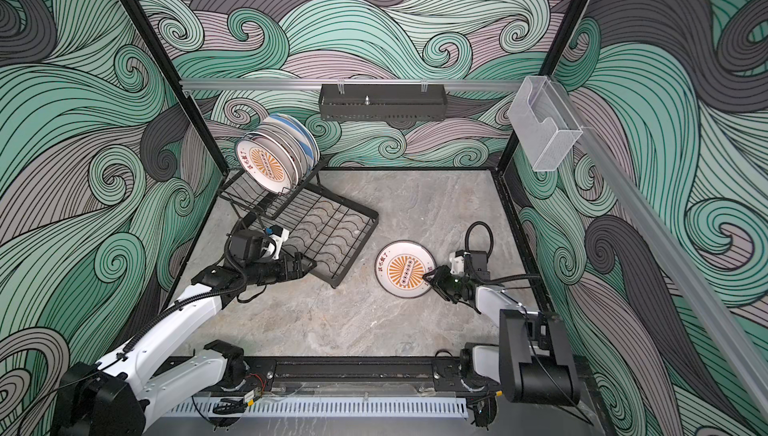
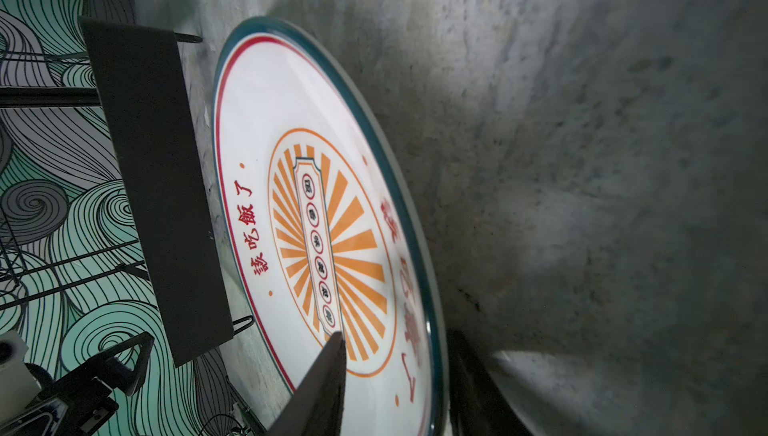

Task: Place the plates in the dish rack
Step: 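Grip the last sunburst plate's rim with the right gripper and tilt it up, then carry the upright sunburst plate to the rack with the right gripper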

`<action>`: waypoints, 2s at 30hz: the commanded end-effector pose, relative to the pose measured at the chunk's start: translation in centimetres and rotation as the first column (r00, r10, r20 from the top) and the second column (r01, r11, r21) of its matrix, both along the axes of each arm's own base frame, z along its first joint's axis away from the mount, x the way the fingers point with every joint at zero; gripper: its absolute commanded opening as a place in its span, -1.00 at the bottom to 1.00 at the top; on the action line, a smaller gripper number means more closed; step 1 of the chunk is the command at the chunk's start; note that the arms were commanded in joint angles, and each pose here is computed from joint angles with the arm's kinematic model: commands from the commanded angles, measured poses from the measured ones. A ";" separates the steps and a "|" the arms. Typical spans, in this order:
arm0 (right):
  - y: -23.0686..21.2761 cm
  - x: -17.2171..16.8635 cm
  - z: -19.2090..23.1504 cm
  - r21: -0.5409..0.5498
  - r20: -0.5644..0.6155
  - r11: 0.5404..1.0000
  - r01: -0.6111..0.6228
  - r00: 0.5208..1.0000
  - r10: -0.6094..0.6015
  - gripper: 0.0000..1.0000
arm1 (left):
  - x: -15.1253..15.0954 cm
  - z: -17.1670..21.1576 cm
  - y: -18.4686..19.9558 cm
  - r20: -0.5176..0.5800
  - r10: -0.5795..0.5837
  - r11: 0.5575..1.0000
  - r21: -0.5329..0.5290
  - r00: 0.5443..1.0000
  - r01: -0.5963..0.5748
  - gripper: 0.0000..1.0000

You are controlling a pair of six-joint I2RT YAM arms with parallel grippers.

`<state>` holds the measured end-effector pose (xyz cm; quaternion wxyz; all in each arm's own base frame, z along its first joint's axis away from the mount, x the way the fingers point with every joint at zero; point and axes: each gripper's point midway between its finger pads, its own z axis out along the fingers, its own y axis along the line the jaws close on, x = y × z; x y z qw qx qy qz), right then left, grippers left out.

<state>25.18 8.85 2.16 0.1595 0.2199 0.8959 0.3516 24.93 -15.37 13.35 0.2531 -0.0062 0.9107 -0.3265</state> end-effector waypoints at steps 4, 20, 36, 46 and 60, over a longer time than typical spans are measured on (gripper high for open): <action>-0.5 -0.1 -0.9 -0.026 -0.047 1.000 0.009 0.999 -0.010 -0.37 | 0.4 1.8 0.2 0.046 0.008 1.000 0.009 0.999 -0.009 0.97; -0.3 1.5 1.2 -0.015 0.007 1.000 -0.005 1.000 0.005 -0.95 | 0.3 2.4 1.3 0.058 0.069 0.997 0.041 0.996 -0.072 0.97; -0.6 4.4 13.3 -0.223 0.268 0.972 -0.075 0.954 0.135 -1.00 | 0.7 1.3 4.3 0.025 0.205 0.968 0.144 0.978 -0.206 0.97; 6.2 8.2 27.6 -0.471 0.568 0.881 -0.047 0.747 0.344 -1.00 | 1.2 0.9 4.8 -0.029 0.266 0.964 0.033 0.964 -0.265 0.97; 22.9 10.3 41.0 -0.563 0.770 0.826 -0.038 0.339 0.540 -1.00 | -0.1 -0.4 8.0 -0.036 0.395 0.918 0.004 0.918 -0.396 0.97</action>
